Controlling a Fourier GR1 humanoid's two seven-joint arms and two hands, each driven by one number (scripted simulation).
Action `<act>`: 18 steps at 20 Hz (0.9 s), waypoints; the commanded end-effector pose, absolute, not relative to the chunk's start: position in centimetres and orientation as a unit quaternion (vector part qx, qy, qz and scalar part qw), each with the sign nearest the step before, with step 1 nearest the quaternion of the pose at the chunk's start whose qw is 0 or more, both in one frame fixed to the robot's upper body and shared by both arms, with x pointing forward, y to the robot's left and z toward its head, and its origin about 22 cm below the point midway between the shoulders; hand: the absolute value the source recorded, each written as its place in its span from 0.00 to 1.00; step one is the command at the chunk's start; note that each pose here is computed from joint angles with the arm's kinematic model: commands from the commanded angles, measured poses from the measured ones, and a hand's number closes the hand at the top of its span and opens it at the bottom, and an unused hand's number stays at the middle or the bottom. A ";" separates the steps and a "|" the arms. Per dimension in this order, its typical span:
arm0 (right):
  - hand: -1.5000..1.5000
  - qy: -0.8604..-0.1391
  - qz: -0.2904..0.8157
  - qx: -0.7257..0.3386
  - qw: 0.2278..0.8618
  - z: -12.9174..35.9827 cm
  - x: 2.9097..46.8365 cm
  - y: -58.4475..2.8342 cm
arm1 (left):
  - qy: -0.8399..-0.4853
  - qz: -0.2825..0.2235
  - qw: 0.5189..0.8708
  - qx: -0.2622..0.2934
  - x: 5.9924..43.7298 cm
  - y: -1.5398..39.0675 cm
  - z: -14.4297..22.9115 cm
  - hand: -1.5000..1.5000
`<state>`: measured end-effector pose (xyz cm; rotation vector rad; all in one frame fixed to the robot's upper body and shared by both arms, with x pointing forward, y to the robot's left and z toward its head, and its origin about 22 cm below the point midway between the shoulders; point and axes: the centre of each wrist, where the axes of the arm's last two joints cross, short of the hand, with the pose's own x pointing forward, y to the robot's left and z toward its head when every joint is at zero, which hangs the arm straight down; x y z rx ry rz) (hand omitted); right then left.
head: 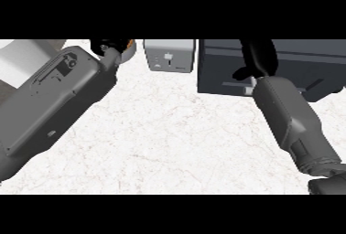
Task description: Pick up the can, place it into the drawer and close the drawer
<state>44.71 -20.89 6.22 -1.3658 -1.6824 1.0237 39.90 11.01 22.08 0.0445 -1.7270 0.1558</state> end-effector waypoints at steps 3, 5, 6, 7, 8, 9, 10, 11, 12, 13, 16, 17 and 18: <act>0.00 -0.647 0.378 -0.555 0.361 9.7 46.3 -20.8 | -0.758 0.059 0.650 0.015 38.8 10.7 22.0 0.00; 0.00 -0.650 0.380 -0.556 0.352 10.2 46.5 -20.3 | -0.756 0.067 0.650 0.019 39.4 11.0 22.4 0.00; 0.00 -0.643 0.380 -0.559 0.361 10.2 46.5 -20.3 | -0.759 0.067 0.647 0.014 38.8 10.5 21.7 0.00; 0.00 -0.644 0.379 -0.559 0.360 13.5 47.4 -21.2 | -0.753 0.068 0.654 0.006 39.0 11.2 22.9 0.00; 0.00 -0.642 0.374 -0.558 0.369 11.9 47.0 -20.6 | -0.762 0.067 0.644 0.004 38.8 11.7 23.6 0.00; 0.00 -0.646 0.380 -0.555 0.361 12.5 47.2 -20.3 | -0.760 0.063 0.646 0.006 39.0 12.1 22.7 0.00; 0.00 -0.649 0.384 -0.547 0.362 11.7 47.0 -20.5 | -0.761 0.066 0.645 0.006 38.6 10.8 24.2 0.00; 0.00 -0.653 0.392 -0.534 0.368 12.8 47.3 -20.8 | -0.767 0.061 0.639 0.008 38.6 11.8 23.0 0.00; 0.00 -0.660 0.406 -0.503 0.382 13.5 47.6 -19.7 | -0.761 0.057 0.646 0.008 38.7 11.9 22.6 0.00; 0.00 -0.677 0.394 -0.478 0.398 12.1 47.2 -19.9 | -0.756 0.053 0.652 0.004 38.4 11.3 22.3 0.00; 0.00 -0.717 0.327 -0.410 0.460 11.6 47.1 -18.3 | -0.760 0.056 0.647 0.004 38.1 11.3 22.2 0.00; 0.00 -0.730 0.310 -0.378 0.477 11.6 47.1 -17.7 | -0.755 0.064 0.653 0.011 38.5 12.0 22.8 0.00; 0.00 -0.737 0.298 -0.360 0.487 12.0 47.2 -17.2 | -0.758 0.054 0.650 0.002 38.2 11.1 22.1 0.00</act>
